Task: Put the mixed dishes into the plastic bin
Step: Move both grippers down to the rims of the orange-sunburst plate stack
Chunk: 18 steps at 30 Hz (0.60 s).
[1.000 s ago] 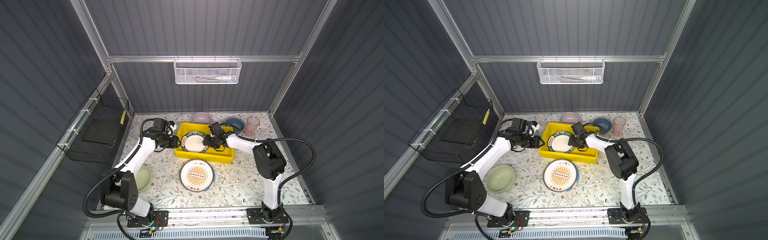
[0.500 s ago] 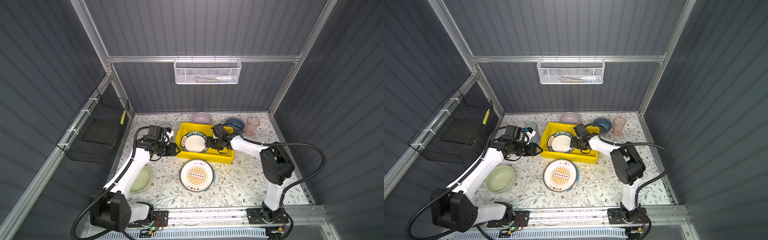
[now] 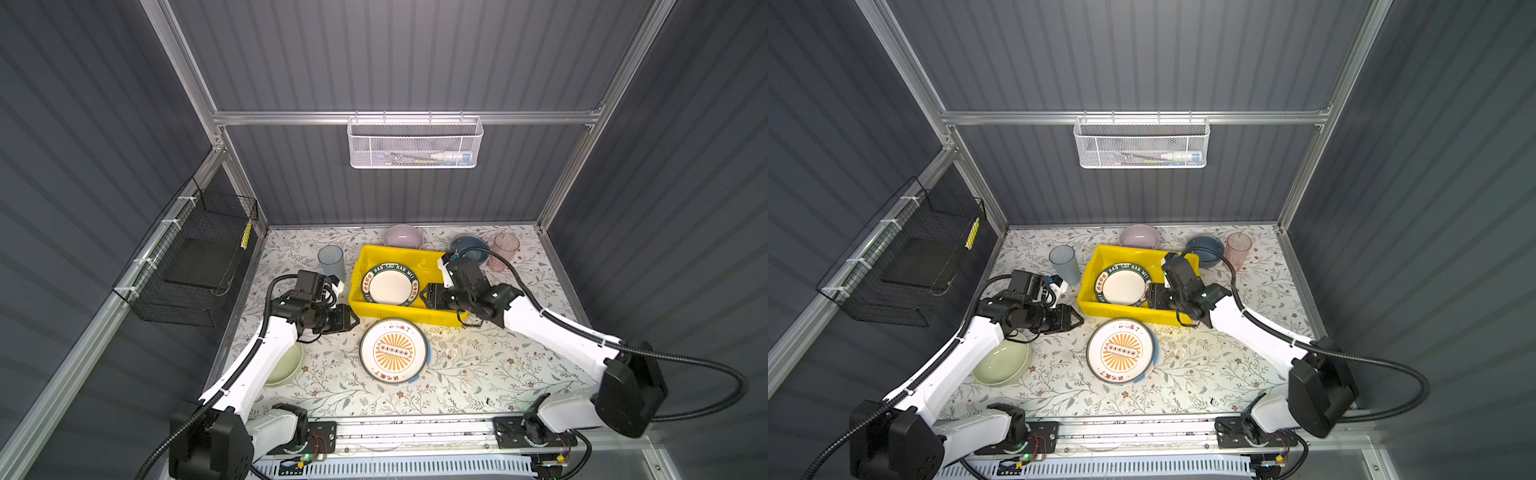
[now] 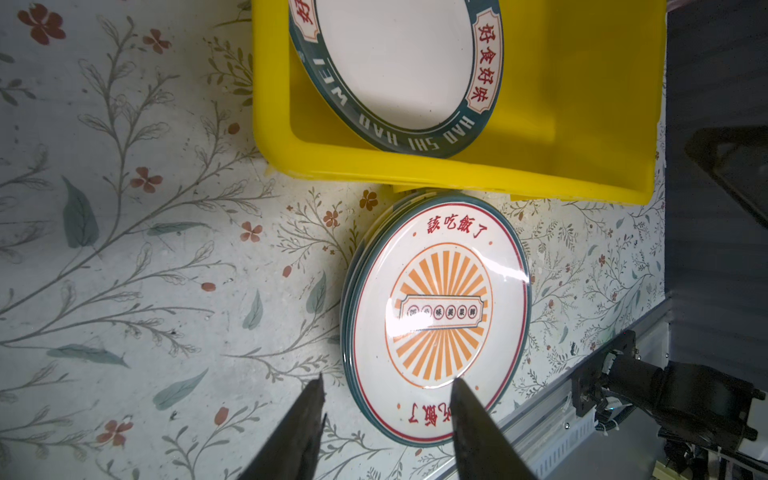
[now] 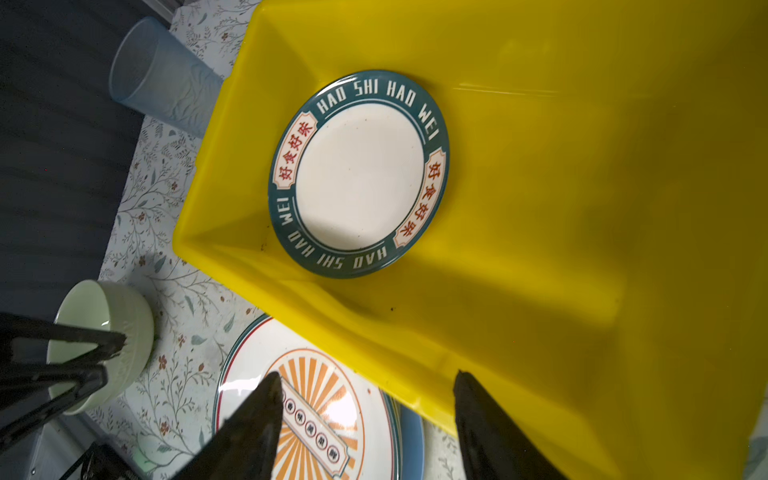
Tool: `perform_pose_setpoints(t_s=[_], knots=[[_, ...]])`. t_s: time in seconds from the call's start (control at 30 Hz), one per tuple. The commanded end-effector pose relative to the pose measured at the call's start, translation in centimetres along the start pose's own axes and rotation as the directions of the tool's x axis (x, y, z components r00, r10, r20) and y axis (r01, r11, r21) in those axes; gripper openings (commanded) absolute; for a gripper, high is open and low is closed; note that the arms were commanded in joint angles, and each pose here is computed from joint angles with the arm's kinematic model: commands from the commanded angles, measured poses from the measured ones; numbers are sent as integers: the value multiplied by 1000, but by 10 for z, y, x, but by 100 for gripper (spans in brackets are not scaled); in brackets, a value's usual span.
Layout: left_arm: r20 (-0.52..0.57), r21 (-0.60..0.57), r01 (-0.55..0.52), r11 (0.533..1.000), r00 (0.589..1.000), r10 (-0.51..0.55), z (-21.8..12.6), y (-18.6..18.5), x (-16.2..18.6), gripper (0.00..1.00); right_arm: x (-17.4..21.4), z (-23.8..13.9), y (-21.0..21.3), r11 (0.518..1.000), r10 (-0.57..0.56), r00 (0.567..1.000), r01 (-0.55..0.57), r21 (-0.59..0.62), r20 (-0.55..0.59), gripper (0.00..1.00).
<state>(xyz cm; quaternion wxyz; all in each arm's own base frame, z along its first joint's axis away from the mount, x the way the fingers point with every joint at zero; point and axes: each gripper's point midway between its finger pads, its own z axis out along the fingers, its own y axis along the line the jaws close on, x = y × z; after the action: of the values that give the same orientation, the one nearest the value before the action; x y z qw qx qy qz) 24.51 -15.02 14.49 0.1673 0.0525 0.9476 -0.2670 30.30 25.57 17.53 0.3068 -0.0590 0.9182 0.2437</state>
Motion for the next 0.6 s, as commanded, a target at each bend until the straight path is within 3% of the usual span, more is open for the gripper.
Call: perform_pose_setpoints(t_s=[0.0, 0.3, 0.57], knots=[[-26, -32, 26, 999, 999, -26, 4, 0, 14, 48, 22, -14, -3, 999, 13, 1000, -13, 31, -2, 65], [-55, -120, 38, 992, 997, -45, 26, 10, 37, 43, 88, -17, -8, 996, 88, 993, -85, 39, -81, 63], [-93, -151, 15, 988, 995, -30, 39, 15, 56, 37, 125, 2, -1, 997, 75, 984, -70, 38, -160, 57]])
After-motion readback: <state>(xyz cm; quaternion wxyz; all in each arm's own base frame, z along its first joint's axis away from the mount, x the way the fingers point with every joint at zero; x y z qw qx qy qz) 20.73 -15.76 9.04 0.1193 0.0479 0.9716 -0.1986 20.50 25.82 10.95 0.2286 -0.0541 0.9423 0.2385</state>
